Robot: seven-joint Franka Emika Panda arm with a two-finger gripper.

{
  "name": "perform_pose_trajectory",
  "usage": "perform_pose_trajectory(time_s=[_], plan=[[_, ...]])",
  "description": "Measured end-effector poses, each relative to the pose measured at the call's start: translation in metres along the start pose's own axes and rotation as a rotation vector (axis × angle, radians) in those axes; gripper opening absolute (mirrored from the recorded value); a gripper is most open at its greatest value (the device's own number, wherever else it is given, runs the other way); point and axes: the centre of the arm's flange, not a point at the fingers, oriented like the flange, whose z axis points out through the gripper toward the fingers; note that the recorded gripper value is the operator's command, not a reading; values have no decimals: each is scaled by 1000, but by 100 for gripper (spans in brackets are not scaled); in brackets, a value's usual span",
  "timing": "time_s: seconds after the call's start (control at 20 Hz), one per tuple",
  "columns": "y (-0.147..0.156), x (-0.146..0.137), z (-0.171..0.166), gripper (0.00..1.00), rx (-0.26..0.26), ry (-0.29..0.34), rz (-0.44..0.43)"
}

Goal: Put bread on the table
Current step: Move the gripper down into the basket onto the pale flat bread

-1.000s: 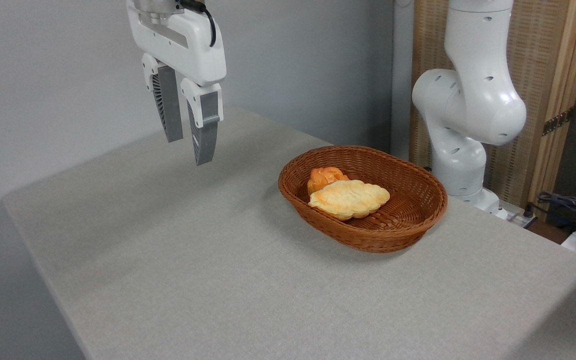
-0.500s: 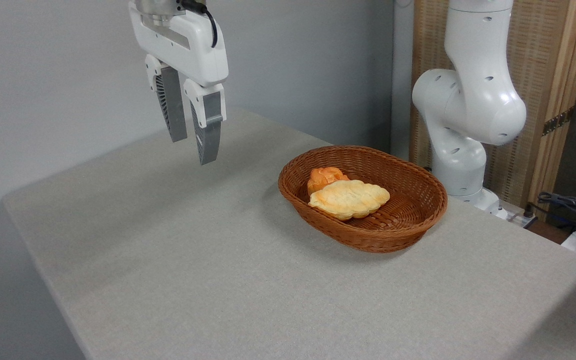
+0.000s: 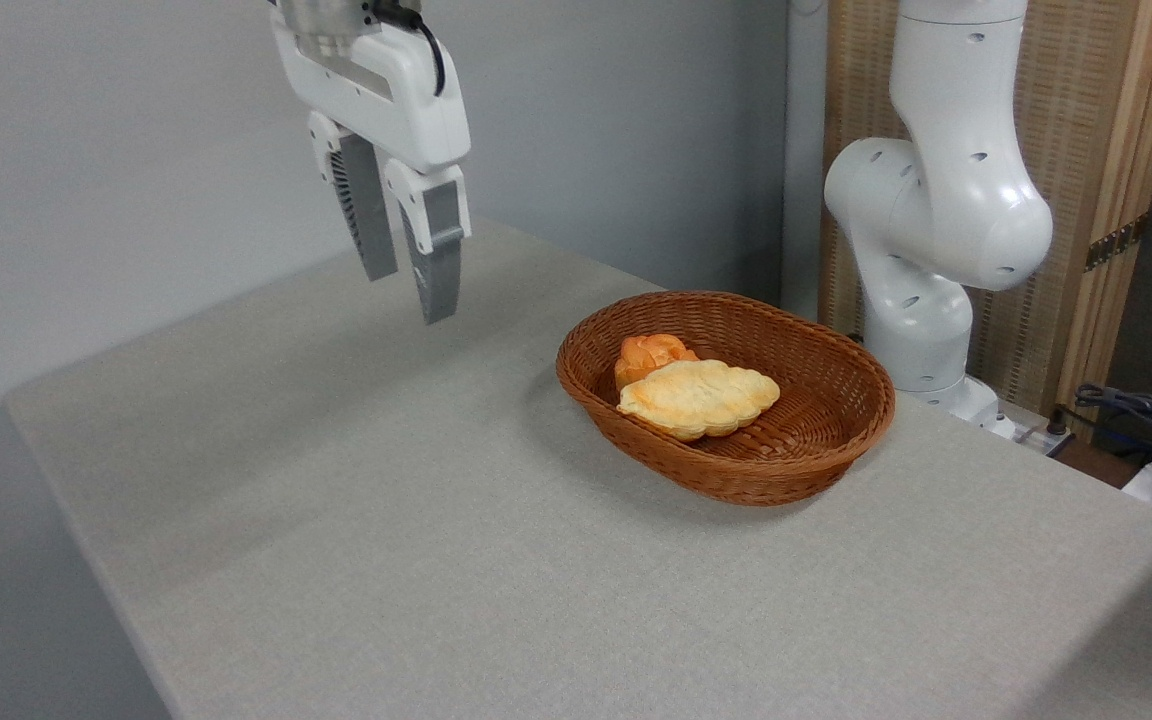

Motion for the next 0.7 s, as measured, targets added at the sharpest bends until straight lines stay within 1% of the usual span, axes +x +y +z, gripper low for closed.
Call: perform_pose_trajectory(time_s=[0.1,0.2,0.45,0.6,0.7], plan=[[8,-6,18,100,-27,-36,6],[17,-18,36,100,-55,-71,28],[45,-72,73,100,-138,-163,127],[51,-101,100,100,-171,-223,206],[50,-120,120,100,-202,-257,264]])
